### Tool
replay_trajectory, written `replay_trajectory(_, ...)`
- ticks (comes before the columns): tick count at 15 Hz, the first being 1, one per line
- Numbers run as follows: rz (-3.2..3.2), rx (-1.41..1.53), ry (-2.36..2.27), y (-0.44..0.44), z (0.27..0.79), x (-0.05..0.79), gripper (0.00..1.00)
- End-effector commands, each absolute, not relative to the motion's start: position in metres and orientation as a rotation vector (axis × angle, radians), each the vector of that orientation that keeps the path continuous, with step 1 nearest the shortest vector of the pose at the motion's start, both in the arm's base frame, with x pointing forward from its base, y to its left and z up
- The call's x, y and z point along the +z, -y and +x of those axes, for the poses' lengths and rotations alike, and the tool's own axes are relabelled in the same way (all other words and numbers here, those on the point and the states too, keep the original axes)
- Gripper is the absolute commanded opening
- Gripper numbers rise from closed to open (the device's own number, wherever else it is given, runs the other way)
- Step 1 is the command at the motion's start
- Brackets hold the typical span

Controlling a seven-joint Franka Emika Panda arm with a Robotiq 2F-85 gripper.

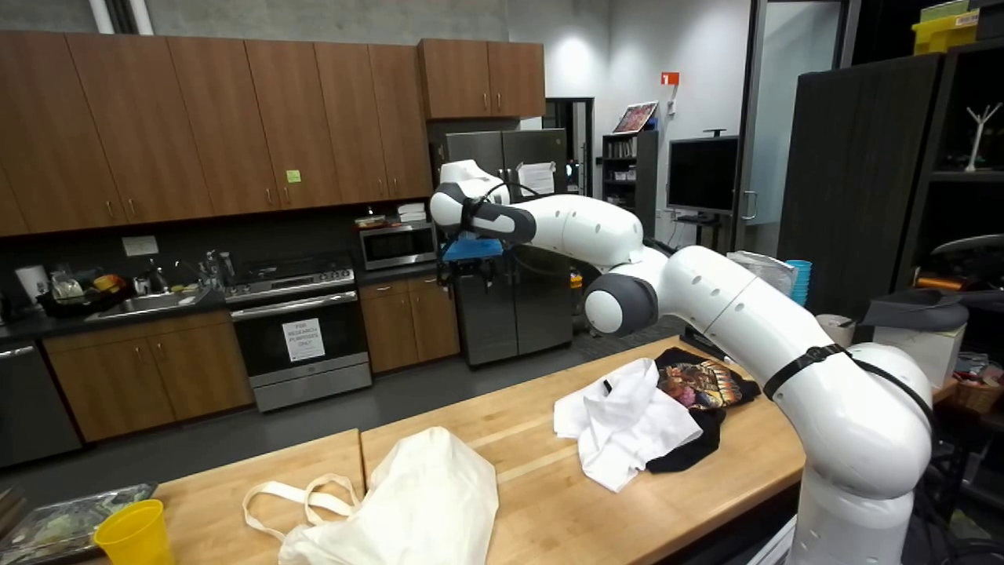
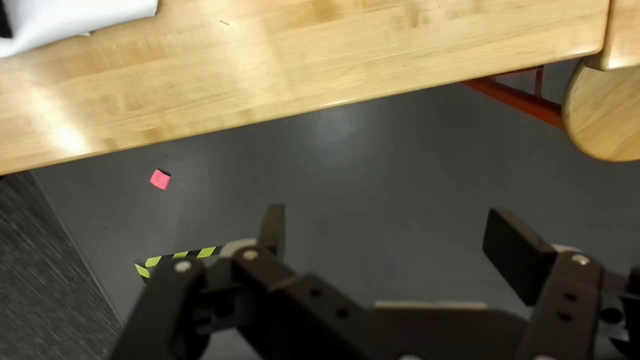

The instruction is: Move the cream tote bag to the left

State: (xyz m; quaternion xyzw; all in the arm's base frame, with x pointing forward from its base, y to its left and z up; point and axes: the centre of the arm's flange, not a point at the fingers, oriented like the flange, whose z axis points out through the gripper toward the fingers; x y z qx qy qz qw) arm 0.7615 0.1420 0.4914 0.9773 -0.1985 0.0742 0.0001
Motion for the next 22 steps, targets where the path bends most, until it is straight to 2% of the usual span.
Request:
replay_trajectory(1, 3.07, 0.236, 0.627, -0.143, 0.761, 0.492, 1.0)
replay_trajectory(8, 3.01, -0.082, 0.839, -0.112, 0.713, 0.477, 1.0)
replay_trajectory(14, 2.873, -0.178, 1.051, -0.088, 0.68, 0.485, 1.0)
replay_trajectory(16, 2.872, -0.206, 1.116, -0.085, 0.683, 0.493, 1.0)
replay_trajectory(17, 2.874, -0.172, 1.042, -0.096, 0.728, 0.496, 1.0)
replay_trajectory(22, 2.869, -0.186, 1.079, -0.092, 0.726, 0.5, 1.0)
